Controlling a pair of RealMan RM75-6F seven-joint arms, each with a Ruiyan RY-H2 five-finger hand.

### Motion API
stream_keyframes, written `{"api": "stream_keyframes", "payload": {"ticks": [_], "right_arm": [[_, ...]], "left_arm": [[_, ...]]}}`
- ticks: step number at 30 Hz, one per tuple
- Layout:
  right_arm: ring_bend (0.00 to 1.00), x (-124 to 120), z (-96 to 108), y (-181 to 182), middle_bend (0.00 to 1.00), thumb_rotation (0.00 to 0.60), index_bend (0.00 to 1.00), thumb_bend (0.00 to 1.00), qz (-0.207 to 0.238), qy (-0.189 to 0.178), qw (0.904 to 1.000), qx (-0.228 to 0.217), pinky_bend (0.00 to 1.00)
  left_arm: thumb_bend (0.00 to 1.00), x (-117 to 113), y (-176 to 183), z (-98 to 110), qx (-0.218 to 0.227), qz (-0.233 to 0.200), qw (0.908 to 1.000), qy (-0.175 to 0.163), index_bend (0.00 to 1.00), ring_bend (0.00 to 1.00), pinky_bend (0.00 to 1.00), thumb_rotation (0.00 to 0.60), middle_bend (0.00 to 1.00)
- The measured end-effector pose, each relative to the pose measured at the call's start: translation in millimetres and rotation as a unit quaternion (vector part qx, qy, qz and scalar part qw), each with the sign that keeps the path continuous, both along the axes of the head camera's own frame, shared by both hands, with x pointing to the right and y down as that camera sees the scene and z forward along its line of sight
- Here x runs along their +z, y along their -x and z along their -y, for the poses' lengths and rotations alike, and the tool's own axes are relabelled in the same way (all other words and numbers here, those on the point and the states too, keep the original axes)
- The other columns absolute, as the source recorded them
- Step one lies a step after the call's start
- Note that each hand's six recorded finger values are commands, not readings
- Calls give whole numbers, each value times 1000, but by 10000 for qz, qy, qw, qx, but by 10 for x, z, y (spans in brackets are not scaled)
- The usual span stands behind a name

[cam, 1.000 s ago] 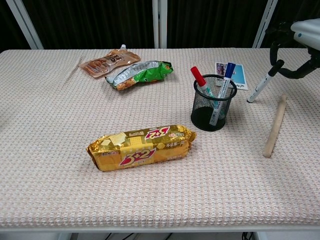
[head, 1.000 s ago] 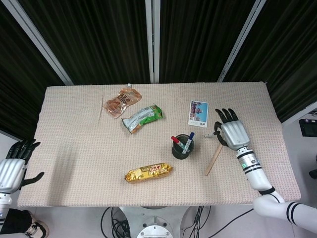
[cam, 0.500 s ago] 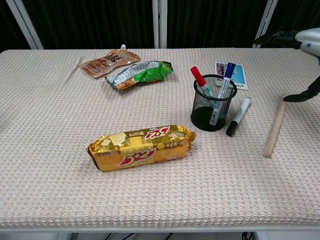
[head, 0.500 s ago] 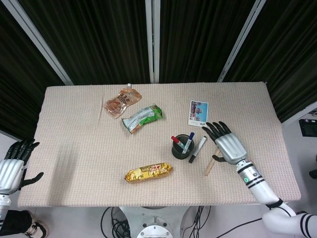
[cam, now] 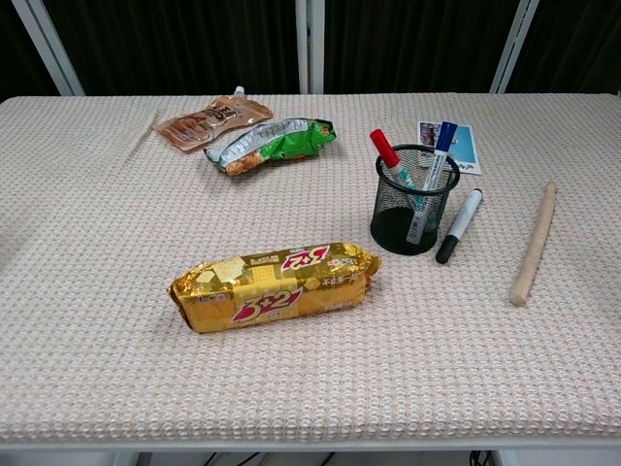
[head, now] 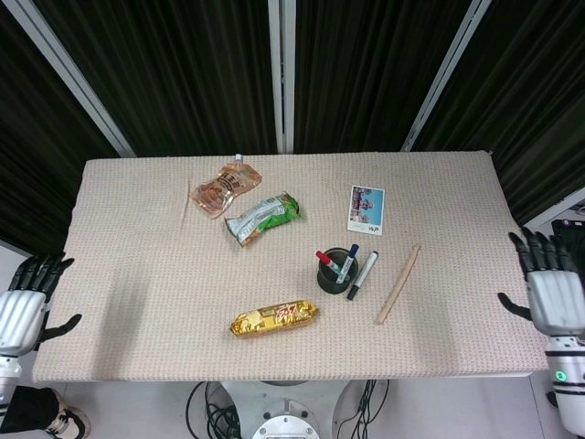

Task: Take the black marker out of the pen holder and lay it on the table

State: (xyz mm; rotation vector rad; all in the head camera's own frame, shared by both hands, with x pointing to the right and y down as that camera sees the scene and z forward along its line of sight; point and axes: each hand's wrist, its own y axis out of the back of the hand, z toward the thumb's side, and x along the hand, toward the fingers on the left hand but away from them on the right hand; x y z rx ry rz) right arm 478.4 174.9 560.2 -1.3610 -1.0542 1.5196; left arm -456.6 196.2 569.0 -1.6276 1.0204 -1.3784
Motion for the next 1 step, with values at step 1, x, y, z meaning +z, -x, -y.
{"api": "stream_keyframes", "payload": {"ticks": [1], "right_arm": [[0, -31, -71, -92, 0, 600, 0, 82, -74, -15, 9999, 149, 0]], "left_arm": [[185, -6, -7, 5, 14, 5, 10000, -16, 121, 0, 46, 600, 61]]}}
